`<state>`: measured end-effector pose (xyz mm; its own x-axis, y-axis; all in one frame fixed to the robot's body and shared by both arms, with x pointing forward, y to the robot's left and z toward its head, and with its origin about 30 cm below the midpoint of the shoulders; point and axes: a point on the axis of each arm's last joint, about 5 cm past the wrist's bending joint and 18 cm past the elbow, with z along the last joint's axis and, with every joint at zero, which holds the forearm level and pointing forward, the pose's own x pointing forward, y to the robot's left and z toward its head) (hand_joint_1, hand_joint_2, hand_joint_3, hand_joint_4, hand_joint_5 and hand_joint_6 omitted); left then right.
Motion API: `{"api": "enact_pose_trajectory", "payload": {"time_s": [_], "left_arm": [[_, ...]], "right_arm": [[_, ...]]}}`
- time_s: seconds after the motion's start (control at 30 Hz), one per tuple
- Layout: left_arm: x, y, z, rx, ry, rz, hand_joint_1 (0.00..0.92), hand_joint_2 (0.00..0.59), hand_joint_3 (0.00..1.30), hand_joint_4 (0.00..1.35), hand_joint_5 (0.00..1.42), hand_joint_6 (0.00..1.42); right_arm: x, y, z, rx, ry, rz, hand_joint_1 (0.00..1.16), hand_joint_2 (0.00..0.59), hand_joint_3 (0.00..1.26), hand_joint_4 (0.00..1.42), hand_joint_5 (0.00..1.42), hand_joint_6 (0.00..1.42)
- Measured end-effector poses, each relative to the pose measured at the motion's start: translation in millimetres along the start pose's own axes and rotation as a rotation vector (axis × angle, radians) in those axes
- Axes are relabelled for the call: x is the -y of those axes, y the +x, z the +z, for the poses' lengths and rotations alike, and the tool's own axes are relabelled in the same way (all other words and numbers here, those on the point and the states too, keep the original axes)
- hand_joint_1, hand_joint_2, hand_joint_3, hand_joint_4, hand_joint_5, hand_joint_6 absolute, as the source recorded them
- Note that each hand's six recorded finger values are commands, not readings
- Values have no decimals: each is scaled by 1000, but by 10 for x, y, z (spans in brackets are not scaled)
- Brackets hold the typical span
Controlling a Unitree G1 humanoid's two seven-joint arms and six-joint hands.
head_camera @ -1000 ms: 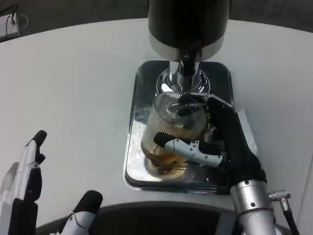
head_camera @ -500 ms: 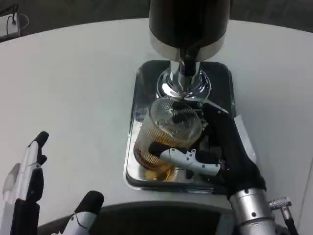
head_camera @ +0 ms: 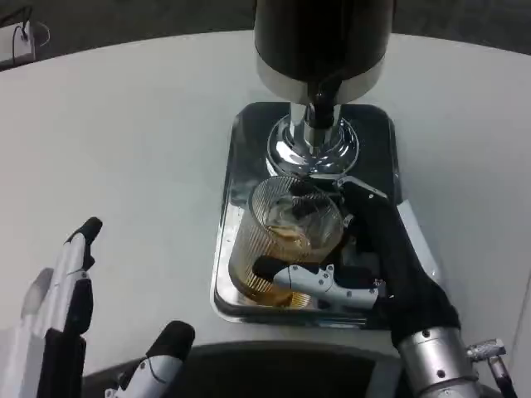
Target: Grasp the cup under the faucet to collect the drink, then remove the cup.
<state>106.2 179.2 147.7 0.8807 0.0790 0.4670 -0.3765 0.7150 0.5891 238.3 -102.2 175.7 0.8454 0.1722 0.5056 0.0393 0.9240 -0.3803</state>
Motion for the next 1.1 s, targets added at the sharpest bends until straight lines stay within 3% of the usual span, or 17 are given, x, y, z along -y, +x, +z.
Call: {"api": "enact_pose_trajectory", "payload": {"time_s": [0.17, 0.33, 0.53, 0.77, 0.93, 1.1], "left_arm": [[38, 12, 16, 9, 39, -23, 0, 147, 20, 0, 87, 0], [70, 38, 17, 9, 79, -38, 0, 147, 16, 0, 81, 0], [122, 40, 25, -14, 147, -68, 0, 140, 3, 0, 63, 0], [158, 64, 36, -18, 226, -95, 0, 119, 0, 0, 18, 0], [162, 70, 91, 18, 332, -126, 0, 110, 0, 0, 2, 0], [155, 87, 156, 55, 381, -122, 0, 102, 0, 0, 0, 0]], "right_arm": [[21, -61, 40, 23, -12, 15, 1162, 97, 719, 931, 1127, 1408], [22, -154, 1, 1, -38, 62, 1162, 97, 719, 931, 1127, 1408], [69, -164, 67, 36, -40, 45, 1162, 97, 719, 931, 1127, 1408], [98, -174, 74, 38, -42, 36, 1162, 97, 719, 931, 1127, 1408], [173, -215, 161, 81, -49, 28, 1162, 97, 719, 931, 1127, 1408], [238, -293, 235, 120, -58, 56, 1162, 96, 712, 931, 1116, 1407]]}}
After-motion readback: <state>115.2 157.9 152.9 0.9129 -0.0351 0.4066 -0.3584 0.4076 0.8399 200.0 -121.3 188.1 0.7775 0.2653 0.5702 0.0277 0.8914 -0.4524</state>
